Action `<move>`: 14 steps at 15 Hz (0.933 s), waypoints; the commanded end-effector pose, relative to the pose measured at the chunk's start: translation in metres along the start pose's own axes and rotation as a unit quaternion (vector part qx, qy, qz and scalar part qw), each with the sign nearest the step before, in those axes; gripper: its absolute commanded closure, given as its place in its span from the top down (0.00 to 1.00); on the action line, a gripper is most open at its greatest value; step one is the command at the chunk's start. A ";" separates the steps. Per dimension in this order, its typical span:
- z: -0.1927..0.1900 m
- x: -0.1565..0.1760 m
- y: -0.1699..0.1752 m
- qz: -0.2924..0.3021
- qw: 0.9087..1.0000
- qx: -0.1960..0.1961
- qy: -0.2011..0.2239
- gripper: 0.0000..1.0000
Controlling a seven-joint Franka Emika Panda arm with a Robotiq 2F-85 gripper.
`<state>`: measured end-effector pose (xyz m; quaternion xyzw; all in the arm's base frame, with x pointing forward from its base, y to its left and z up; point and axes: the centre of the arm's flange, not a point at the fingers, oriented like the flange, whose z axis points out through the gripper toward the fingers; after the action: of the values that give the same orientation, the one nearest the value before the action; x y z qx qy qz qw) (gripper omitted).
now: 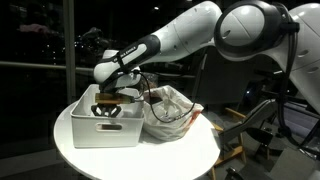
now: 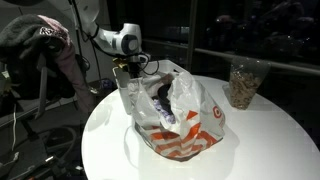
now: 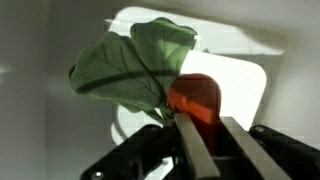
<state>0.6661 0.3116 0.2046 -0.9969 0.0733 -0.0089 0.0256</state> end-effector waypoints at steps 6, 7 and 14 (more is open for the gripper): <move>-0.146 -0.015 0.044 0.006 0.995 0.044 0.086 0.05; -0.166 -0.017 0.053 0.012 0.993 0.058 0.101 0.05; -0.279 -0.044 0.145 0.082 0.972 0.134 0.175 0.05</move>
<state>0.6425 0.2078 0.4419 -0.9673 0.1426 -0.1742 0.1172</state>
